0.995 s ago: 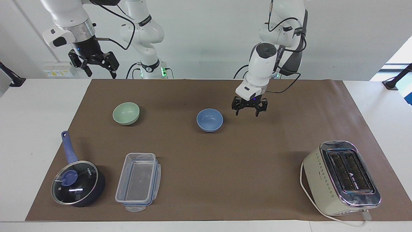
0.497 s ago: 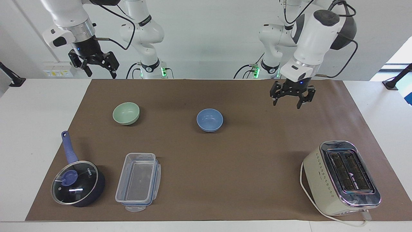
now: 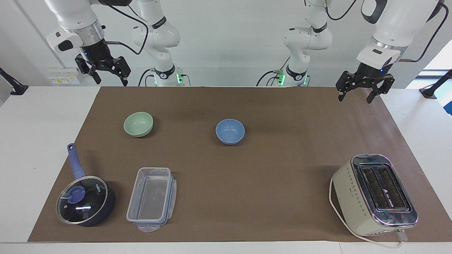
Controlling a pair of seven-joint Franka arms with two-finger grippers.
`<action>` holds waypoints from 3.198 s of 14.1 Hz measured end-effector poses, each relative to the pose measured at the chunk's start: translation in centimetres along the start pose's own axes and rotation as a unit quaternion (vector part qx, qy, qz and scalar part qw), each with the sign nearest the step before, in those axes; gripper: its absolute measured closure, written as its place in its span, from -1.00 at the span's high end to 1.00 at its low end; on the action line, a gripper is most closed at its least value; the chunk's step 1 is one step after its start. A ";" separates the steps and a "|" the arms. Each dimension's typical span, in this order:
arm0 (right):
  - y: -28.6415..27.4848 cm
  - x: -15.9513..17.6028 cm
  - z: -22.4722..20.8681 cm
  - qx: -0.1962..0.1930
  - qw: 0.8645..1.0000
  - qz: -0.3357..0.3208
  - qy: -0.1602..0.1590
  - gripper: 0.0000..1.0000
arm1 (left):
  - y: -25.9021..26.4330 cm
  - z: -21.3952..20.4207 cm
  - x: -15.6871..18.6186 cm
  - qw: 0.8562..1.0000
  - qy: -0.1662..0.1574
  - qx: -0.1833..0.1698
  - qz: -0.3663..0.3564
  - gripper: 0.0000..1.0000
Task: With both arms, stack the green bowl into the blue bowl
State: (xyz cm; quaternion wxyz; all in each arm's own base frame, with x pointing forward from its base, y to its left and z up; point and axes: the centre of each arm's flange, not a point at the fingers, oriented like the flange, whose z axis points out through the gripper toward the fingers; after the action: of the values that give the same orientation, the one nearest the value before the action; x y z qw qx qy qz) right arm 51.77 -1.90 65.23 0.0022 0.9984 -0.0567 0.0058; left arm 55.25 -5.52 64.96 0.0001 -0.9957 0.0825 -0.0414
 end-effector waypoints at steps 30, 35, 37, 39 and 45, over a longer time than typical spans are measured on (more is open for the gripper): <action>0.0 0.0 0.0 0.000 1.000 0.000 0.000 1.00 | -2.1 -0.4 -0.2 0.999 -0.043 -0.011 -0.022 1.00; 0.0 0.0 0.0 0.000 1.000 0.000 0.000 1.00 | -2.1 -0.4 -0.2 0.999 -0.043 -0.011 -0.022 1.00; 0.0 0.0 0.0 0.000 1.000 0.000 0.000 1.00 | -2.1 -0.4 -0.2 0.999 -0.043 -0.011 -0.022 1.00; 0.0 0.0 0.0 0.000 1.000 0.000 0.000 1.00 | -2.1 -0.4 -0.2 0.999 -0.043 -0.011 -0.022 1.00; -0.1 0.0 0.0 0.000 1.000 -0.001 0.000 1.00 | -2.1 -0.4 -0.2 0.999 -0.043 -0.011 -0.022 1.00</action>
State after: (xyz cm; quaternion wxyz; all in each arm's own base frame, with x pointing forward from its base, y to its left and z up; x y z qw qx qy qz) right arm 51.77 -1.83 65.23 0.0021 0.9984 -0.0561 0.0056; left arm 55.34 -3.39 65.38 -0.0087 -0.9981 0.0610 0.0027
